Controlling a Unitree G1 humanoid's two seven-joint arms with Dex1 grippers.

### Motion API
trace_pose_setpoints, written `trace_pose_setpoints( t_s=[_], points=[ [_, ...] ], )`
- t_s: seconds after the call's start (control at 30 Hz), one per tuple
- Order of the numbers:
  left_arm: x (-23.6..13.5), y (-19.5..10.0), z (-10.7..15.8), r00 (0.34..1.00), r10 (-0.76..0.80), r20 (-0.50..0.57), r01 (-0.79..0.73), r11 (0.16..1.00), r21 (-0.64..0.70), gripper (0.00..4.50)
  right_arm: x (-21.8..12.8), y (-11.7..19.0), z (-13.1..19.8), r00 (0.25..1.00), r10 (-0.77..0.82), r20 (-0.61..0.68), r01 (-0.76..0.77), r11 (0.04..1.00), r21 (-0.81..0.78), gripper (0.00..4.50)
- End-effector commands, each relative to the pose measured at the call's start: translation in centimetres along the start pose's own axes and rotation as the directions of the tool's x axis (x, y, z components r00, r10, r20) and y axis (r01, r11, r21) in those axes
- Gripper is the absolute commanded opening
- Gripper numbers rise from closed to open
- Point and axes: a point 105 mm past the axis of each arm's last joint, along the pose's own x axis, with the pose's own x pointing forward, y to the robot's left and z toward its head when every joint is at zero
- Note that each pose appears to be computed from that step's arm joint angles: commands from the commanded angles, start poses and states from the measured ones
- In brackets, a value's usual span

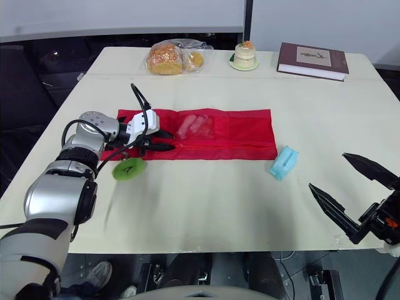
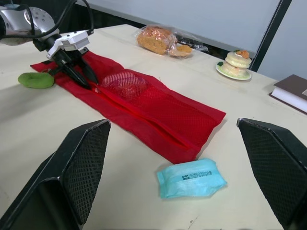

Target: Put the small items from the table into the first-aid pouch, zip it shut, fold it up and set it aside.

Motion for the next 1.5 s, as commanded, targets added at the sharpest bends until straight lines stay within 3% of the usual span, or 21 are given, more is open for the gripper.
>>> trace_pose_setpoints(
  t_s=[0.03, 0.1, 0.37, 0.63, 0.9, 1.07, 1.17, 1.4, 1.5],
  points=[
    [-1.8, 0.0, 2.5, 0.989, -0.114, 0.096, 0.113, 0.993, 0.02, 3.73, 0.1, 0.3, 0.4, 1.0, 0.019, 0.004, -0.019, 0.999, -0.027, 4.5],
    [-1.8, -0.1, 4.0, 0.977, -0.155, 0.143, 0.151, 0.988, 0.04, 4.47, 0.2, 0.4, 0.3, 1.0, 0.025, -0.003, -0.025, 0.999, -0.023, 4.5],
    [3.0, -0.5, 8.6, 0.943, -0.159, 0.293, 0.117, 0.981, 0.156, 4.47, 1.6, 1.1, -1.8, 0.997, -0.002, -0.08, -0.001, 0.999, -0.034, 4.5],
    [8.5, -1.2, 12.4, 0.909, -0.072, 0.41, 0.024, 0.992, 0.121, 4.47, 3.5, 1.9, -2.5, 0.996, -0.051, -0.071, 0.048, 0.998, -0.044, 4.5],
    [13.1, -2.8, 13.6, 0.951, -0.038, 0.307, -0.022, 0.982, 0.188, 4.47, 3.9, 2.0, -3.0, 0.99, -0.118, -0.071, 0.114, 0.992, -0.056, 4.5],
    [14.3, -3.3, 14.0, 0.958, -0.027, 0.286, -0.037, 0.976, 0.216, 4.47, 4.1, 2.2, -3.3, 0.989, -0.128, -0.071, 0.124, 0.99, -0.063, 4.5],
    [14.8, -3.3, 14.3, 0.958, -0.003, 0.286, -0.054, 0.98, 0.189, 3.65, 4.1, 2.4, -3.6, 0.988, -0.132, -0.085, 0.127, 0.989, -0.071, 4.5],
    [14.8, -2.8, 14.1, 0.96, 0.029, 0.278, -0.075, 0.985, 0.156, 0.2, 4.2, 2.3, -3.7, 0.987, -0.139, -0.085, 0.133, 0.988, -0.077, 4.5],
    [14.7, -2.7, 14.1, 0.96, 0.032, 0.278, -0.078, 0.985, 0.155, 0.08, 4.2, 2.2, -3.8, 0.987, -0.14, -0.084, 0.134, 0.988, -0.076, 4.5]
  ],
)
